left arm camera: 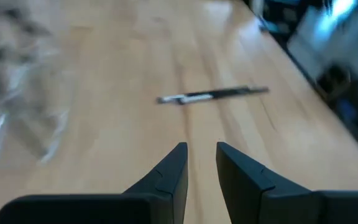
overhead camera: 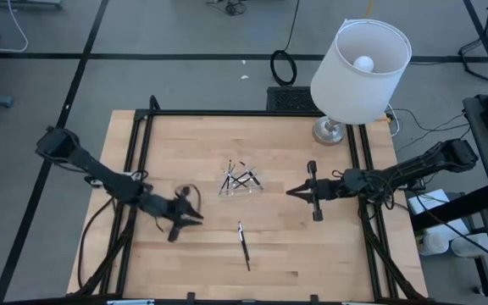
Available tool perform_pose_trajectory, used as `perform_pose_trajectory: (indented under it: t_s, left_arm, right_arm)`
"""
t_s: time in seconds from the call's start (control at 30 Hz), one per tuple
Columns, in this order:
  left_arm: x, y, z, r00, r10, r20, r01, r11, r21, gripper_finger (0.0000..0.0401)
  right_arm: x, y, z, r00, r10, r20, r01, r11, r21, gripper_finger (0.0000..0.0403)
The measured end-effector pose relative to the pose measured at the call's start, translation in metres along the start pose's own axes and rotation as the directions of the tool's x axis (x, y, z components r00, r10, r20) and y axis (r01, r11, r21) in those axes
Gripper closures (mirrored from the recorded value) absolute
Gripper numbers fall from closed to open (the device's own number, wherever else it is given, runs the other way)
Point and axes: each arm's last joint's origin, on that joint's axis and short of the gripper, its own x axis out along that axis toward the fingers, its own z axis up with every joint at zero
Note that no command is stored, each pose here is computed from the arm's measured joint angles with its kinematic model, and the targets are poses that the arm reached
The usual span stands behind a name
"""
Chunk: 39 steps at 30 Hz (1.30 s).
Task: Pick & Place Makeup Supplies
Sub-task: Put the makeup brush into the transparent organizer
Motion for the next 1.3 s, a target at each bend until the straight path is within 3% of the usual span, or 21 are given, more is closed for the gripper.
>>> perform_pose_trajectory:
  t_s: [0.13,0.4,0.57,0.63,0.8,0.9,1.07,1.3]
  left_arm:
    - [0.034,-0.022,0.013,0.996,-0.005,-0.092,0.022,0.981,0.191,0.0320]
    - [0.097,-0.043,0.055,0.993,0.047,-0.105,-0.003,0.921,0.390,0.0387]
    - [0.126,-0.041,0.067,0.987,-0.016,-0.161,0.073,0.932,0.355,0.0383]
    - [0.137,-0.043,0.069,0.982,-0.024,-0.187,0.097,0.914,0.394,0.0372]
    - [0.159,-0.046,0.070,0.940,0.029,-0.340,0.124,0.900,0.418,0.0346]
    - [0.167,-0.041,0.073,0.920,0.060,-0.388,0.109,0.909,0.402,0.0325]
    - [0.172,-0.034,0.084,0.926,0.059,-0.373,0.099,0.915,0.390,0.0288]
    - [0.177,-0.016,0.075,0.891,0.072,-0.448,0.123,0.912,0.391,0.0268]
  right_arm:
    - [0.000,0.000,0.000,1.000,-0.002,0.000,0.002,1.000,0.000,0.0403]
    - [0.000,0.000,-0.002,1.000,0.001,-0.019,-0.001,1.000,-0.006,0.0403]
    - [0.000,0.000,-0.002,1.000,0.002,-0.025,-0.002,1.000,-0.012,0.0403]
    - [0.000,0.000,-0.003,1.000,0.002,-0.026,-0.002,1.000,-0.026,0.0403]
    - [0.000,0.000,-0.003,1.000,0.002,-0.026,-0.003,0.999,-0.038,0.0403]
    - [0.000,0.000,-0.002,1.000,0.001,-0.022,-0.002,0.999,-0.038,0.0403]
    - [0.000,0.000,-0.002,1.000,0.001,-0.022,-0.002,0.999,-0.038,0.0403]
    - [0.000,0.000,-0.002,1.000,0.001,-0.022,-0.002,0.999,-0.038,0.0403]
